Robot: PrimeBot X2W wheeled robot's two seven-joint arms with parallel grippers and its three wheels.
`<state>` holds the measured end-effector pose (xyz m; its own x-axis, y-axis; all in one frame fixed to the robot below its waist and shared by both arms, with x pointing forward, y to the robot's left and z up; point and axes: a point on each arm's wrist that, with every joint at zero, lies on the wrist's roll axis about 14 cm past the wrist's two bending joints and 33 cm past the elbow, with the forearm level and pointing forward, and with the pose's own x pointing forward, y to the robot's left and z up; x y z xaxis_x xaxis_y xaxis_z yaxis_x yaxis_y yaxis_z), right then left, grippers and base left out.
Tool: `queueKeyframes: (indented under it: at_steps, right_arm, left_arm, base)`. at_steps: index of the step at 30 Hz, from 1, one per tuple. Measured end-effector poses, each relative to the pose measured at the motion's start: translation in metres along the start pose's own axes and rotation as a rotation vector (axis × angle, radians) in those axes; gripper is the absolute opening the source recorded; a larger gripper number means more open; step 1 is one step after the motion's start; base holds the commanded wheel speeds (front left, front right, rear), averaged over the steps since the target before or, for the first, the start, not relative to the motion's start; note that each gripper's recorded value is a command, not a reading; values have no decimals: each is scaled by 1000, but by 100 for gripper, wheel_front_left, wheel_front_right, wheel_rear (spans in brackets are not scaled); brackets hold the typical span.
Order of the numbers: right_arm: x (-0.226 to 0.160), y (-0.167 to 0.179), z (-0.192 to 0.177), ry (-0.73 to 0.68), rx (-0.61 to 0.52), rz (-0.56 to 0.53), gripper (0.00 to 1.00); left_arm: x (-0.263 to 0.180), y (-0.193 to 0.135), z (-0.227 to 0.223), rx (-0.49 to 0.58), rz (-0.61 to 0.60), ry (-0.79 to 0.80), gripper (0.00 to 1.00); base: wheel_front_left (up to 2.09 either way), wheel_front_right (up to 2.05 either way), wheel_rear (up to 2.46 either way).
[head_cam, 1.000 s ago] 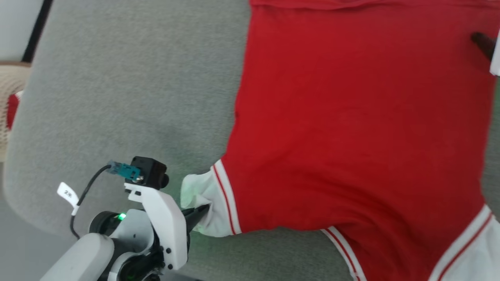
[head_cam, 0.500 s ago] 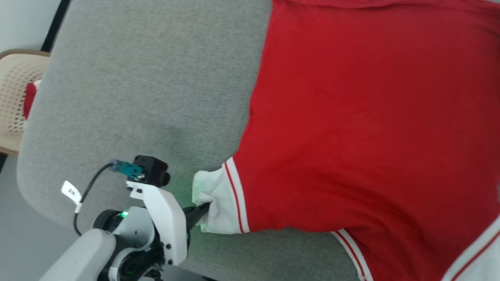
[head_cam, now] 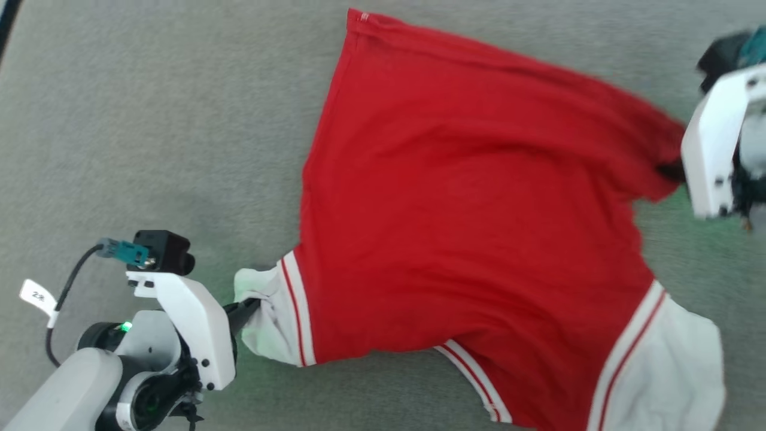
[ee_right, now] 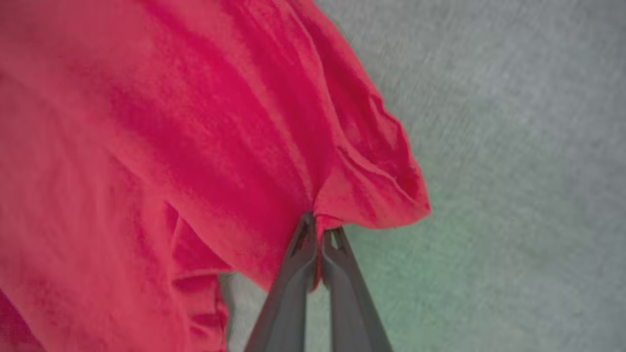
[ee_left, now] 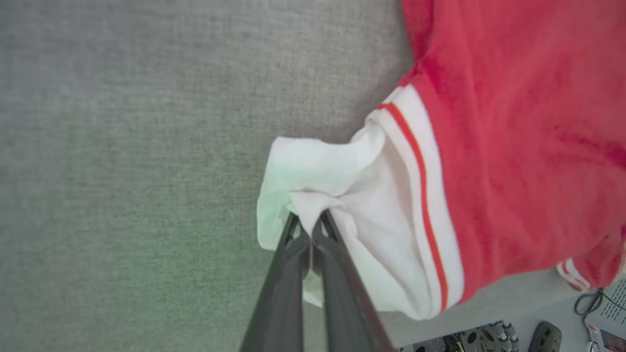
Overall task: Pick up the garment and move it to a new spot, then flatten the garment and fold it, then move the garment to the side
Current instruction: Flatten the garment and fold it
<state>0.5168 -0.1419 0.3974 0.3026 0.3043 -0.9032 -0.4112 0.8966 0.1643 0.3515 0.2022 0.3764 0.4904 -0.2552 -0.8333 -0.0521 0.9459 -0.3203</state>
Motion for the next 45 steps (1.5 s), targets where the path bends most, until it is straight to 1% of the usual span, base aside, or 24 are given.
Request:
queueKeyframes:
  at_steps: [2,7,12,15,18,21,22,23,24,26,28,29,31,32,34,39,42,45]
  right_arm:
    - [-12,6,-19,9,-19,18,0]
    - [-40,18,-70,58,-21,60,0]
    - [-57,29,-120,103,6,78,0]
    - [-58,36,-144,122,40,82,0]
    - [-51,41,-167,150,84,79,0]
    - [-39,40,-170,110,134,59,0]
    - [-34,39,-170,96,151,56,2]
    - [-30,38,-169,77,166,48,32]
    - [-26,37,-169,61,167,37,100]
    - [-22,34,-164,32,166,25,100]
    - [-23,38,-157,-2,161,37,100]
    - [-25,38,-152,-24,160,40,100]
    - [-37,30,-129,-112,141,16,100]
    - [-37,30,-129,-112,141,16,100]
    - [-52,24,-109,-188,123,-8,100]
    - [-79,24,-58,-378,58,-33,100]
    - [-86,33,-24,-483,9,-26,100]
    - [-84,46,8,-556,-47,-5,100]
  left_arm:
    - [1,-4,2,15,-10,-1,0]
    - [1,-16,11,50,-34,-12,0]
    - [1,-25,15,72,-55,-13,0]
    - [2,-27,17,75,-60,-15,0]
    - [3,-28,16,74,-62,-10,0]
    - [5,-27,15,70,-61,-5,0]
    - [5,-27,15,68,-60,-5,0]
    - [6,-26,15,66,-59,-2,0]
    - [6,-27,15,65,-62,-2,0]
    - [7,-27,15,61,-64,-6,0]
    - [6,-27,16,55,-66,-11,0]
    - [6,-27,16,53,-66,-12,0]
    - [4,-28,17,53,-68,-20,0]
    - [4,-28,17,53,-68,-20,0]
    - [2,-26,15,49,-65,-24,0]
    - [-4,-26,11,42,-67,-28,0]
    - [-7,-25,9,37,-68,-30,0]
    - [-9,-25,9,35,-71,-39,0]
  base:
    - [0,0,0]
    - [0,0,0]
    - [0,0,0]
    - [0,0,0]
    - [0,0,0]
    - [0,0,0]
    - [0,0,0]
    - [0,0,0]
    - [0,0,0]
    - [0,0,0]
    - [0,0,0]
    - [0,0,0]
    - [0,0,0]
    - [0,0,0]
    - [0,0,0]
    - [0,0,0]
    - [0,0,0]
    - [0,0,0]
